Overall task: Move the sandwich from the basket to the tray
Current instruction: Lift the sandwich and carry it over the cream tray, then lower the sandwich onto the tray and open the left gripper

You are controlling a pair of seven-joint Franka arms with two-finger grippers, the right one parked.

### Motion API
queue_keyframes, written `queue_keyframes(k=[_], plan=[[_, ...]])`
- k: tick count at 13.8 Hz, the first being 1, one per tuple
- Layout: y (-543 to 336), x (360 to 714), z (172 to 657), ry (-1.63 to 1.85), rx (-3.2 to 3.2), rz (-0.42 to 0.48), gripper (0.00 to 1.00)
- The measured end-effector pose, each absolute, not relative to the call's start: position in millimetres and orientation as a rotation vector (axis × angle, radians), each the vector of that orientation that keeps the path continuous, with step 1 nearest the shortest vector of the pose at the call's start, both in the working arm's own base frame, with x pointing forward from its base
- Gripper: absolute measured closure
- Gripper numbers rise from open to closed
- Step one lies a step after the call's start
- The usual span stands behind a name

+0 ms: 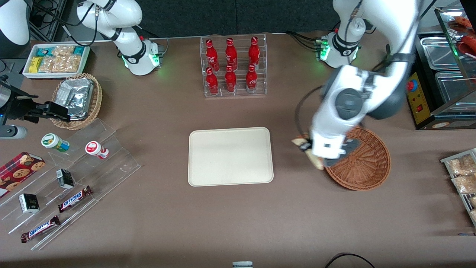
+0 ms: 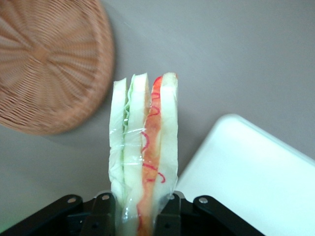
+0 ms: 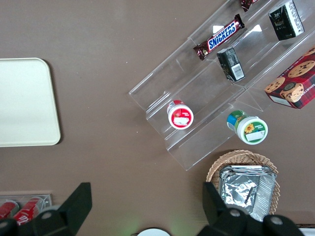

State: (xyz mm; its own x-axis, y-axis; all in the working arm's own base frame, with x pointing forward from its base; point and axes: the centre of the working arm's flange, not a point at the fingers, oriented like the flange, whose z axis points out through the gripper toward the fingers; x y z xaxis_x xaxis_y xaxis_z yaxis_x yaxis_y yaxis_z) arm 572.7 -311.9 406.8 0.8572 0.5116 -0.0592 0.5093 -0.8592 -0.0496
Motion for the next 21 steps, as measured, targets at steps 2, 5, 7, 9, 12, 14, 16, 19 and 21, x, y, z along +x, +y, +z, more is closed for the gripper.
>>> queue_keyframes(k=[2, 5, 7, 9, 12, 14, 16, 19, 21], plan=[[-361.6, 561.4, 396.4, -0.717, -3.027, 0.113, 0.80], [-429.4, 544.0, 375.1, -0.518, -3.073, 0.121, 0.80], [-466.6, 532.6, 358.2, -0.355, -3.099, 0.130, 0.80], [-495.5, 526.9, 346.1, -0.245, -3.120, 0.128, 0.80], [-525.3, 527.4, 327.0, -0.161, -3.142, 0.123, 0.80], [-538.3, 527.3, 304.1, -0.096, -3.142, 0.137, 0.80], [-542.4, 531.2, 284.7, -0.003, -3.147, 0.141, 0.80], [-542.2, 537.8, 253.0, 0.027, -3.152, 0.130, 0.80], [-542.3, 538.6, 231.8, 0.027, -3.153, 0.132, 0.80]])
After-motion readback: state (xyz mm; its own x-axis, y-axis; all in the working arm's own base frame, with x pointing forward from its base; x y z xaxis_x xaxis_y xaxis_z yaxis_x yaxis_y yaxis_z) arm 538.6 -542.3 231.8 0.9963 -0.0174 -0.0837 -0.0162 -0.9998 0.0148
